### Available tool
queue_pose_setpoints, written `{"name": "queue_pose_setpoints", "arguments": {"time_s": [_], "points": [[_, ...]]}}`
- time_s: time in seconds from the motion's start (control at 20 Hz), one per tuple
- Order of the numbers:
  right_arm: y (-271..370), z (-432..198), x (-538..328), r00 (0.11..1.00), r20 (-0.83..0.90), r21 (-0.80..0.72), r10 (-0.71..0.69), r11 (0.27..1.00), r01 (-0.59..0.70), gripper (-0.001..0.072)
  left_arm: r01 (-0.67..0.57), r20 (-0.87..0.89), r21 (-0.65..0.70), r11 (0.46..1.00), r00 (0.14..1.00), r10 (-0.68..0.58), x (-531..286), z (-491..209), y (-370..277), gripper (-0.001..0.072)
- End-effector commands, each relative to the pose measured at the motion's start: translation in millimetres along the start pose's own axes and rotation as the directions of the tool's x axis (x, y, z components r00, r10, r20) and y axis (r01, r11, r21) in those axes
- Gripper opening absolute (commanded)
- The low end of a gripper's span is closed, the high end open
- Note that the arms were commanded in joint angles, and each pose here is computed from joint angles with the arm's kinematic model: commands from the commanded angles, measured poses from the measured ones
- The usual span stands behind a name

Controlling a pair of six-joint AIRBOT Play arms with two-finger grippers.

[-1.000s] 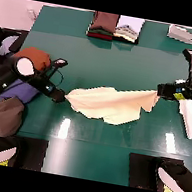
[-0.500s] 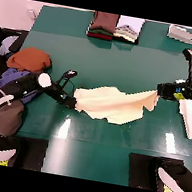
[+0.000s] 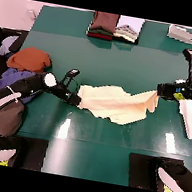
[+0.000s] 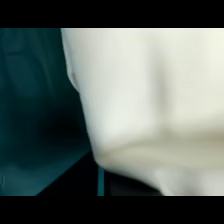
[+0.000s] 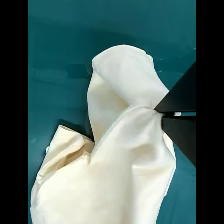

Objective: Fold the shirts.

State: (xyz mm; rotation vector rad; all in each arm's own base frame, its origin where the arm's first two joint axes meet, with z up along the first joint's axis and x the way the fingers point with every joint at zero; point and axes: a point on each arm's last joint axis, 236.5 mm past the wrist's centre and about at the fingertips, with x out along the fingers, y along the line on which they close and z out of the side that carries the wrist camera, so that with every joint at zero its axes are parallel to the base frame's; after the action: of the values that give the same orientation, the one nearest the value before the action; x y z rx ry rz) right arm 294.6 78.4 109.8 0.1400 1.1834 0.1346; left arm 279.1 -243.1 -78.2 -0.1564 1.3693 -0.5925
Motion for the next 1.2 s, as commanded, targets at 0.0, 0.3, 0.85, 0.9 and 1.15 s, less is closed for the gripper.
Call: {"name": "queue_pose_setpoints", "arguments": {"time_s": [0.0,0.3,0.85,0.9,1.15], "points": [[0.4,0.1,-0.1,1.0,0.001,0.005,0.001,1.0,-0.001,0.0013,0.002,0.048,-0.008,1.0,0.999,-0.002,-0.7,12.0,-0.6,0.0024],[14.9,52.9,-67.1,0.977,0.21,-0.057,0.031,0.998,-0.02,0.0013,-0.079,0.399,0.035,0.996,0.915,0.058,-143.5,115.7,13.0,0.0024],[15.1,104.9,-324.5,0.665,0.746,-0.065,0.038,0.998,0.015,0.0012,-0.43,0.975,0.167,0.887,0.204,-0.085,-574.1,94.7,-138.0,0.0023],[12.8,102.5,-339.4,0.637,0.77,-0.055,0.028,0.998,0.023,0.0012,-0.439,0.98,0.169,0.883,0.169,-0.104,-590.3,86.0,-147.3,0.0024],[-5.0,106.9,-372.7,0.544,0.838,0.011,-0.044,0.998,0.064,0.0012,-0.464,0.985,0.173,0.869,0.079,-0.154,-631.1,58.8,-171.5,0.0024]]}}
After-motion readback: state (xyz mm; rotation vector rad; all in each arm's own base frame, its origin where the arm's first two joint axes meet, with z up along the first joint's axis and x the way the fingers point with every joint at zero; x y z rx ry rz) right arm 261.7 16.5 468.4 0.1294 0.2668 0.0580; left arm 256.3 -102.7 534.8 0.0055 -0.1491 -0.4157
